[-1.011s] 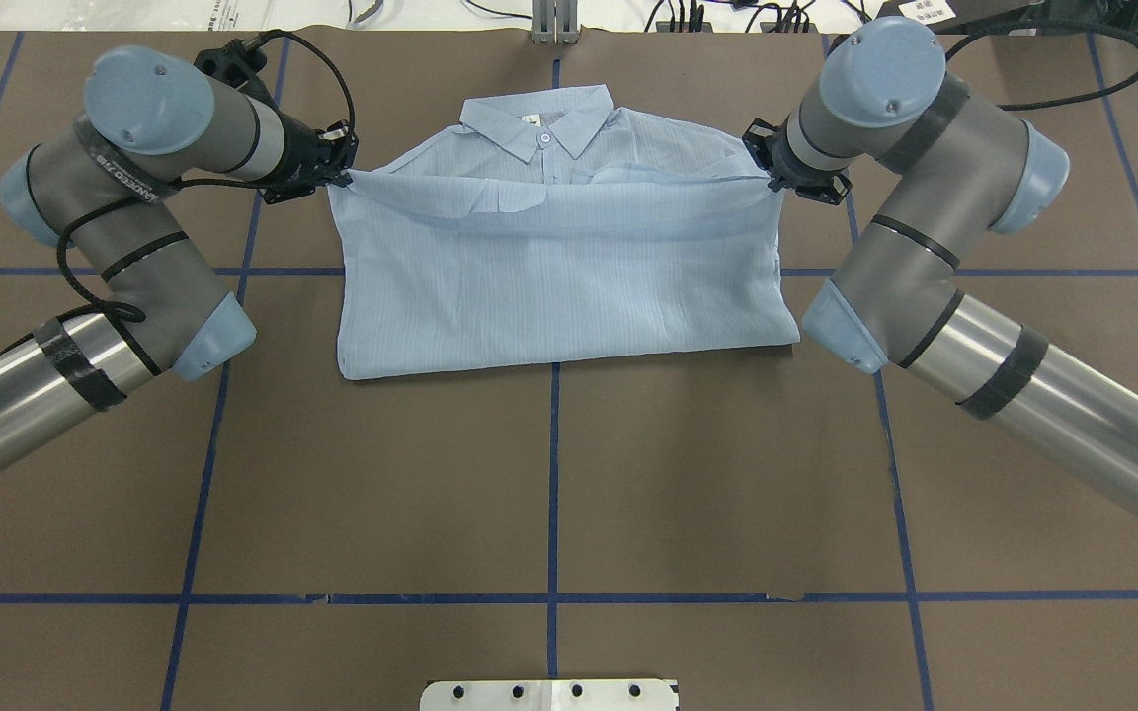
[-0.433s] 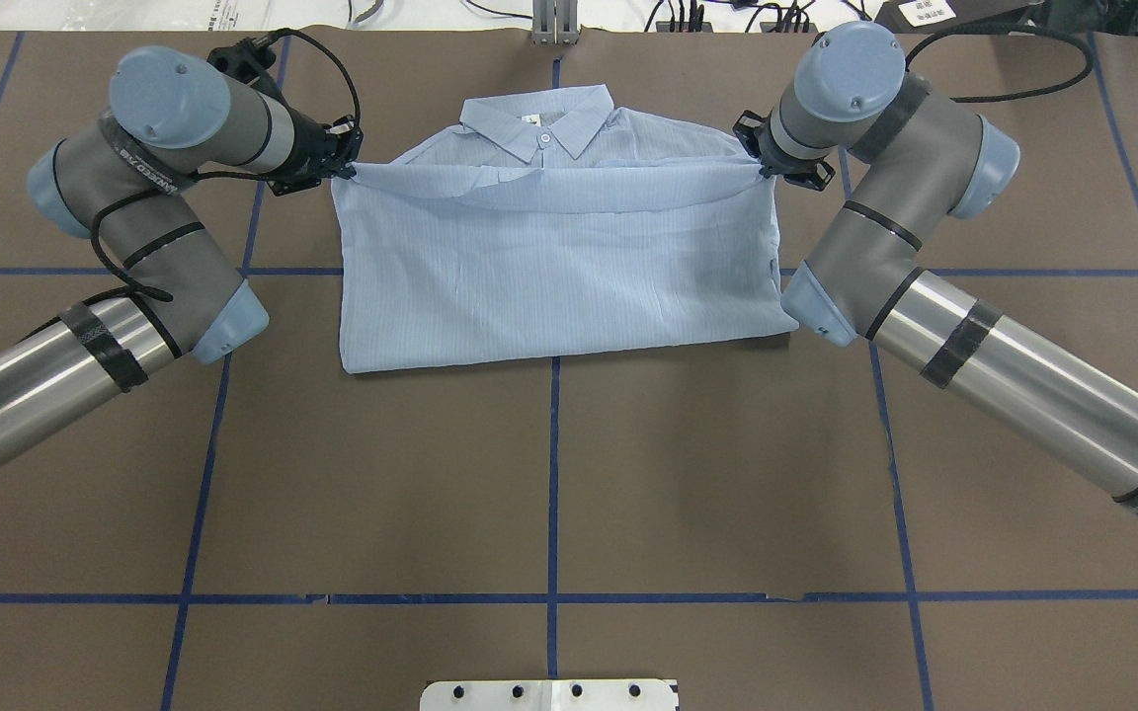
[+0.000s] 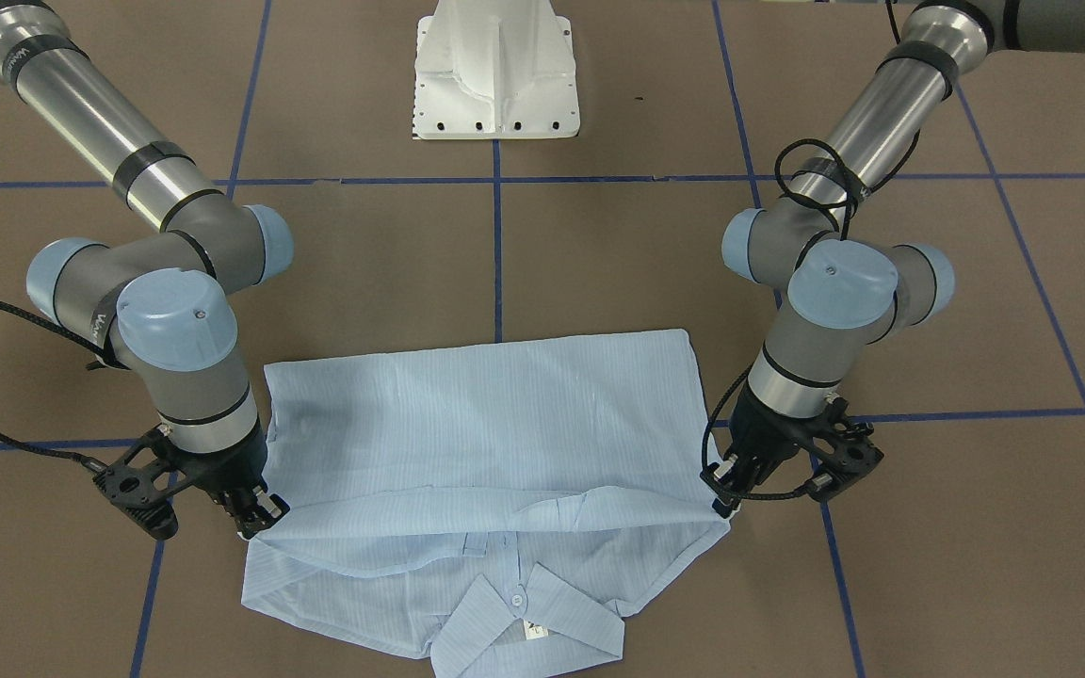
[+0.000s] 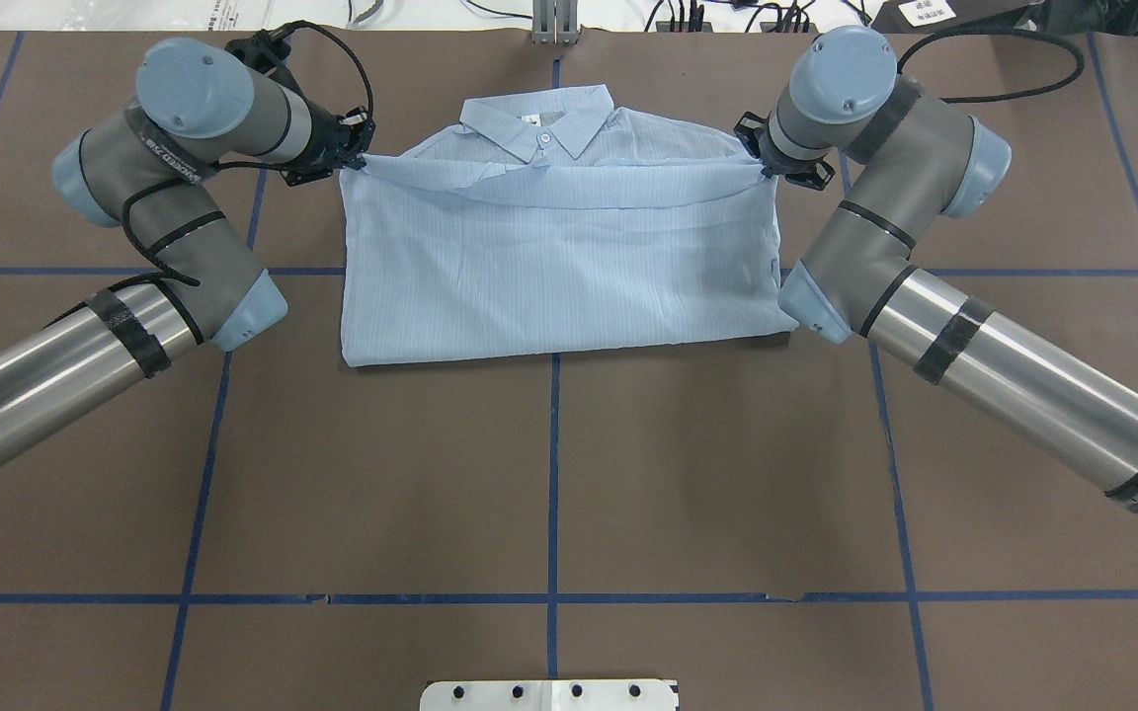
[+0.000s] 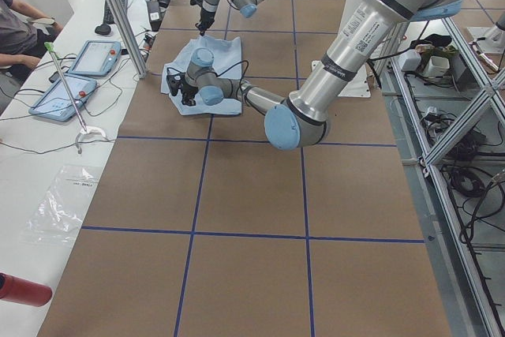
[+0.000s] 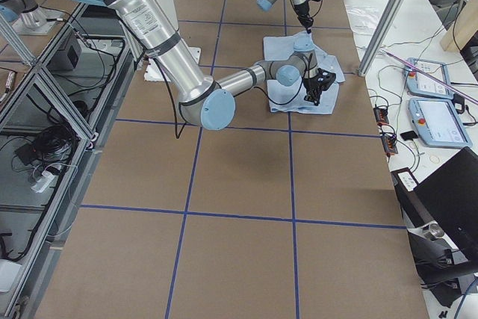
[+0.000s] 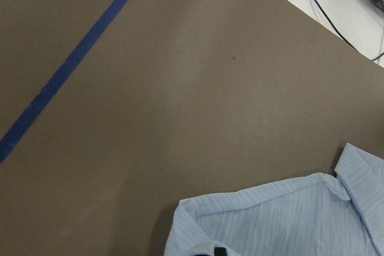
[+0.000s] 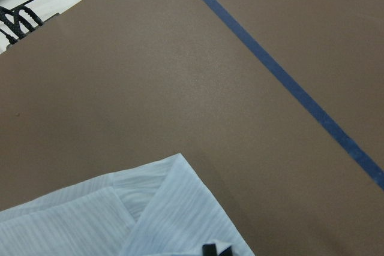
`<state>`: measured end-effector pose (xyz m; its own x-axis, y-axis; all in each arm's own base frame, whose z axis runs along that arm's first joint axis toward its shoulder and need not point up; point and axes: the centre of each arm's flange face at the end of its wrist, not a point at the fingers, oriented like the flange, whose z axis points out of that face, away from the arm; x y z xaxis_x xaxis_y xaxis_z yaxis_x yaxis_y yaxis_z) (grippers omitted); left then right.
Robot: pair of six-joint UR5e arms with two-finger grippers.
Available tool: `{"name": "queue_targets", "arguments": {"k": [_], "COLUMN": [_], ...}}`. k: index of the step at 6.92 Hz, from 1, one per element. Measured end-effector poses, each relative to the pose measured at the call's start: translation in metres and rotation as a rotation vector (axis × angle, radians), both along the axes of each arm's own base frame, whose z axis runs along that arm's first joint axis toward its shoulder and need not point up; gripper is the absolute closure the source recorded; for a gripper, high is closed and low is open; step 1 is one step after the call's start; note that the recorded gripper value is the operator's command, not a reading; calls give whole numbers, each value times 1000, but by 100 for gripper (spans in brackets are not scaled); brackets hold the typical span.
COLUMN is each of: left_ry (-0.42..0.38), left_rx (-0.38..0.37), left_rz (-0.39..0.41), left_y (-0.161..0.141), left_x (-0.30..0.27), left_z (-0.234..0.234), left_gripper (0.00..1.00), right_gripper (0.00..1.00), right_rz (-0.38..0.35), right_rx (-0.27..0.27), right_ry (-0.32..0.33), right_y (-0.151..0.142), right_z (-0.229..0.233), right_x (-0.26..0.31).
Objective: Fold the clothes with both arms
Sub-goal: 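Release the hem and hold both grippers above the folded shirt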
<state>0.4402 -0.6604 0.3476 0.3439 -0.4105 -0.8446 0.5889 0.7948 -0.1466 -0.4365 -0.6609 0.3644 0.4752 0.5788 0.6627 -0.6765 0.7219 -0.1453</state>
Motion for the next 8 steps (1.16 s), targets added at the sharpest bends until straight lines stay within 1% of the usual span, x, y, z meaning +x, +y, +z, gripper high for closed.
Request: {"name": "queue_targets", "arguments": {"k": [1, 2, 3, 4, 5, 6, 7, 8], "left_ry": [0, 0, 1, 1, 5, 13, 19, 22], "left_rx": [0, 0, 1, 1, 6, 14, 21, 24], "left_rz": [-1, -1, -1, -1, -2, -3, -3, -4], "left_y": [-2, -2, -2, -2, -2, -1, -1, -1], "left_x": [1, 2, 2, 2, 0, -1, -3, -4], "left_z": [3, 6, 7, 8, 9, 10, 10, 10], "left_gripper": [79, 71, 70, 70, 70, 70, 70, 70], "right_gripper": [100, 100, 100, 73, 42, 16, 1, 0], "right_rz": [4, 6, 5, 4, 3, 3, 5, 9], "right_rx": [1, 0, 0, 3, 4, 5, 8, 14], "right_ry": [9, 15, 17, 15, 13, 12, 6, -8], "right_y": [-1, -2, -2, -3, -3, -3, -3, -2], "right_z": [3, 6, 6, 3, 1, 0, -3, -10], "right_x": [0, -1, -2, -3, -4, -5, -4, -1]}}
